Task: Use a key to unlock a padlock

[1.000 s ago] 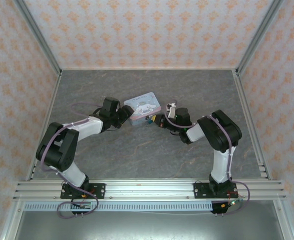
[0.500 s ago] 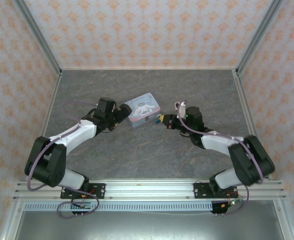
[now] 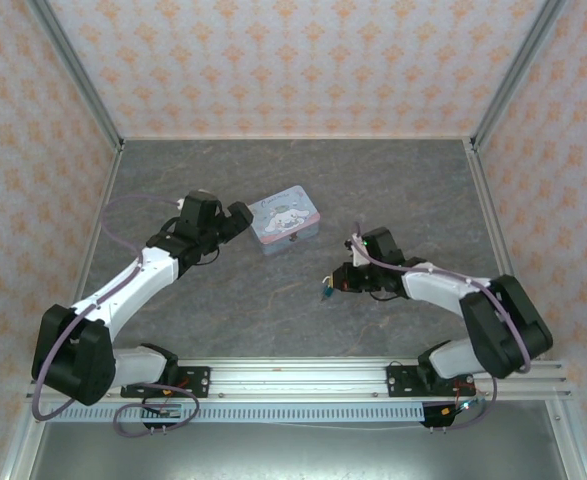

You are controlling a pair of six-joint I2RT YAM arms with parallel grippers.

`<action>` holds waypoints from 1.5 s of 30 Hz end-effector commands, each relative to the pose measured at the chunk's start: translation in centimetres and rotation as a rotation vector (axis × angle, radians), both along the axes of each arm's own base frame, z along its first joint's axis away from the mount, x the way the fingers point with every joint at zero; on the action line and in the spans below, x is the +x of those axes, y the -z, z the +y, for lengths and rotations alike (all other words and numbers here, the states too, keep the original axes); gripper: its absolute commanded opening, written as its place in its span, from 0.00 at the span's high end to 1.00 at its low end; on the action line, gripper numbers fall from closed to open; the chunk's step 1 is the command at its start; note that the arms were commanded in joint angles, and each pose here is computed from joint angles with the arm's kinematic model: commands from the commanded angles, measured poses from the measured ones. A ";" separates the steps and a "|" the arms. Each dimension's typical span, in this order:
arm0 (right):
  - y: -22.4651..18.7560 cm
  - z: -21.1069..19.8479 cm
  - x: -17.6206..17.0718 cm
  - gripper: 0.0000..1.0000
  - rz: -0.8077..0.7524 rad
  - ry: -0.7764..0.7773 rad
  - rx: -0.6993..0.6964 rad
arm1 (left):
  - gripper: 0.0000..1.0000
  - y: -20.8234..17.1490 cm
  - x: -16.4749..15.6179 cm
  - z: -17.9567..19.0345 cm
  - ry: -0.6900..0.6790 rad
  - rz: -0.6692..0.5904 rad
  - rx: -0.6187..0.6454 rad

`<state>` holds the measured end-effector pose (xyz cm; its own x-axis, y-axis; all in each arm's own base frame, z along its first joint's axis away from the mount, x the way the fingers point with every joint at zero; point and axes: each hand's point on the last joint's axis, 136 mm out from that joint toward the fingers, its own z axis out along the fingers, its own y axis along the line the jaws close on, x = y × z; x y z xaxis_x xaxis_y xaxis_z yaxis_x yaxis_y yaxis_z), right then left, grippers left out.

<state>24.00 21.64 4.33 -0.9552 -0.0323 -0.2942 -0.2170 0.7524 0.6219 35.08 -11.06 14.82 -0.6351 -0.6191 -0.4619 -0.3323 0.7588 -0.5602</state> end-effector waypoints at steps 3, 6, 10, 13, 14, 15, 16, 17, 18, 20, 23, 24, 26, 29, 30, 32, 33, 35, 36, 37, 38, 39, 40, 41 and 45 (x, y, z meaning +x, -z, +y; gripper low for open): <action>-2.5 -0.9 3.1 0.66 -0.120 0.026 -0.062 | 0.01 -0.9 -0.7 0.9 -0.005 -0.004 0.060; -4.3 -2.7 4.2 0.53 -0.210 0.081 -0.105 | 0.00 -1.6 -1.0 1.7 -0.019 -0.023 0.088; -7.0 -6.2 6.1 0.41 -0.356 0.205 -0.175 | 0.00 -2.8 -1.5 3.5 -0.057 -0.078 0.158; -9.1 -10.0 7.4 0.32 -0.484 0.325 -0.282 | 0.00 -4.0 -2.5 6.8 -0.154 -0.136 0.294; -9.6 -11.5 7.8 0.27 -0.525 0.373 -0.334 | 0.00 -4.3 -3.1 8.2 -0.199 -0.158 0.353; -10.0 -12.9 8.0 0.24 -0.553 0.415 -0.379 | 0.00 -4.7 -3.6 9.5 -0.241 -0.175 0.403; -10.3 -14.4 8.3 0.19 -0.583 0.462 -0.427 | 0.00 -5.2 -4.2 10.9 -0.287 -0.197 0.465; -10.5 -15.9 8.4 0.16 -0.606 0.508 -0.474 | 0.00 -5.6 -4.7 12.0 -0.321 -0.223 0.528; -10.6 -17.1 8.5 0.12 -0.618 0.544 -0.509 | 0.00 -5.7 -5.2 12.9 -0.349 -0.240 0.575; -10.1 -19.8 8.7 0.03 -0.626 0.626 -0.575 | 0.00 -5.6 -5.8 14.3 -0.372 -0.279 0.685; -8.4 -22.5 9.1 0.01 -0.629 0.699 -0.623 | 0.00 -4.3 -6.1 15.1 -0.335 -0.303 0.815; -8.1 -22.9 9.4 0.01 -0.641 0.714 -0.617 | 0.00 -3.8 -6.1 15.3 -0.329 -0.297 0.837; -7.2 -23.6 10.2 0.01 -0.673 0.740 -0.584 | 0.00 -2.7 -5.9 15.6 -0.319 -0.282 0.854; -6.7 -23.8 11.7 0.01 -0.699 0.739 -0.549 | 0.00 -2.5 -4.8 15.4 -0.266 -0.295 0.882; -6.8 -23.6 12.2 0.01 -0.720 0.730 -0.539 | 0.00 -2.2 -4.4 15.2 -0.247 -0.307 0.893; -7.3 -23.4 13.4 0.01 -0.781 0.740 -0.487 | 0.00 -1.2 -3.7 15.4 -0.238 -0.312 0.888; -7.4 -23.3 13.9 0.01 -0.801 0.728 -0.483 | 0.00 -0.6 -3.4 15.6 -0.233 -0.311 0.877; -6.9 -23.5 14.7 0.01 -0.806 0.729 -0.497 | 0.00 0.7 -2.9 15.8 -0.230 -0.322 0.854; -6.3 -23.7 14.9 0.01 -0.789 0.728 -0.492 | 0.00 1.1 -2.6 15.9 -0.226 -0.332 0.852; -5.7 -23.7 15.1 0.01 -0.791 0.725 -0.479 | 0.00 1.6 -2.5 16.0 -0.224 -0.338 0.854; -5.0 -23.7 15.1 0.01 -0.790 0.723 -0.470 | 0.00 1.5 -2.2 16.0 -0.223 -0.349 0.856; -4.8 -23.6 15.3 0.01 -0.806 0.727 -0.455 | 0.00 1.5 -1.8 15.9 -0.204 -0.359 0.858; -4.7 -23.5 15.3 0.01 -0.808 0.721 -0.450 | 0.00 1.5 -1.5 15.8 -0.195 -0.372 0.858; -4.5 -23.6 15.2 0.01 -0.775 0.708 -0.468 | 0.00 1.5 -1.1 15.8 -0.191 -0.387 0.851; -4.4 -23.6 15.5 0.01 -0.763 0.707 -0.476 | 0.00 2.0 0.6 15.6 -0.158 -0.410 0.831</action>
